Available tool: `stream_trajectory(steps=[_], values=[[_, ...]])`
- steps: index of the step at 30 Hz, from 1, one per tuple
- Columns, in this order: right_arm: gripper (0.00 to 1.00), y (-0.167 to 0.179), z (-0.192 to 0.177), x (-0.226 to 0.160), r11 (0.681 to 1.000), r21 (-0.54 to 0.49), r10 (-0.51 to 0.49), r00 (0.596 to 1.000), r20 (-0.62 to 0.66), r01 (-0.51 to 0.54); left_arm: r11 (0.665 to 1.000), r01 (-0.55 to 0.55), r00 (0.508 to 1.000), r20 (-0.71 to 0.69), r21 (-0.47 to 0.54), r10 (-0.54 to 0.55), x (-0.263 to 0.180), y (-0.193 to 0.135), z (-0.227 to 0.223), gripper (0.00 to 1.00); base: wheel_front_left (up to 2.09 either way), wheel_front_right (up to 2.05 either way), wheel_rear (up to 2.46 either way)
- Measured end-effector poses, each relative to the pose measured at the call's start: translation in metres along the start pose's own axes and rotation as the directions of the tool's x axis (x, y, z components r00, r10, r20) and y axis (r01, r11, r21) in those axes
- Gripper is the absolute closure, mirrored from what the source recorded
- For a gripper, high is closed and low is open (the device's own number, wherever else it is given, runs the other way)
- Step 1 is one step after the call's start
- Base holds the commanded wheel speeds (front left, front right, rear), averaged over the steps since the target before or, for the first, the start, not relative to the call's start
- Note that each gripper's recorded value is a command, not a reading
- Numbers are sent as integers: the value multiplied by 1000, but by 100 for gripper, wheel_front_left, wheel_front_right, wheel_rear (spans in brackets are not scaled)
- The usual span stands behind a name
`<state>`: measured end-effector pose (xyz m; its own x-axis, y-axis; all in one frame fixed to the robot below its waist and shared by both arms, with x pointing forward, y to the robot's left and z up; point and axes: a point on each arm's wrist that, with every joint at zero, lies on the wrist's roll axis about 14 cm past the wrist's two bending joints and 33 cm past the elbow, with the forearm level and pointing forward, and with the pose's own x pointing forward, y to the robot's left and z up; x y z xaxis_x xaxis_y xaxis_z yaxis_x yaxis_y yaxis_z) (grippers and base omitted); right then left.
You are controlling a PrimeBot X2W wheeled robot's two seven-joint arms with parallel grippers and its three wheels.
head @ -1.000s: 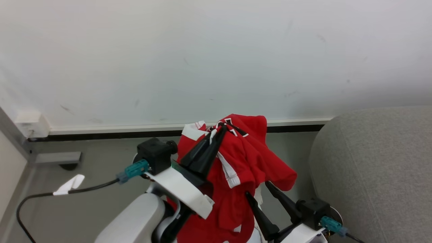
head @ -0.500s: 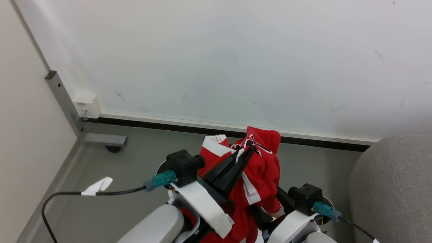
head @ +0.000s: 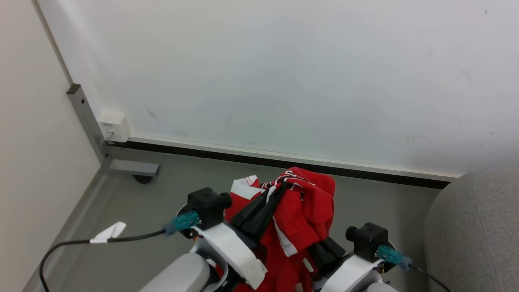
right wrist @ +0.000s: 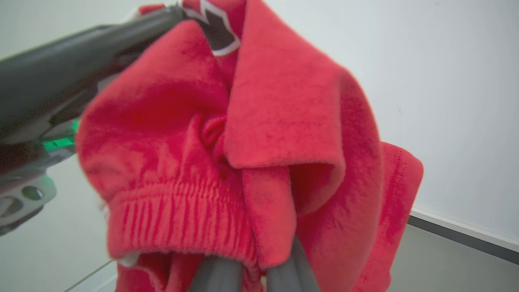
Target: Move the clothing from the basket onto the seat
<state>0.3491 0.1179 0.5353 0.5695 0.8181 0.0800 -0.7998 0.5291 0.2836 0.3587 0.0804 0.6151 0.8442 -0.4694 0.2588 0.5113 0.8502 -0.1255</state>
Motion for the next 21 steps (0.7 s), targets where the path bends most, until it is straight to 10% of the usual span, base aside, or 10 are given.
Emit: stream_trajectory(steps=[6, 8, 9, 21], values=[[100, -15, 0, -19, 998, 20, -63, 998, 28, 63, 1000, -14, 1000, -20, -16, 14, -1, 4, -13, 100, 0, 0, 0], [100, -20, 2, -22, 997, 19, -79, 996, 40, 78, 1000, -14, 1000, -23, -20, 13, 1, 4, -15, 18, 0, 0, 0], [100, -23, 4, -24, 996, 20, -90, 995, 48, 89, 1000, -12, 1000, -25, -23, 11, 1, 4, -17, 0, 0, 0, 0], [100, -104, 51, -70, 944, -9, -322, 928, 189, 329, 979, 190, 977, -83, -71, -196, 10, -42, -46, 0, 0, 0, 0]])
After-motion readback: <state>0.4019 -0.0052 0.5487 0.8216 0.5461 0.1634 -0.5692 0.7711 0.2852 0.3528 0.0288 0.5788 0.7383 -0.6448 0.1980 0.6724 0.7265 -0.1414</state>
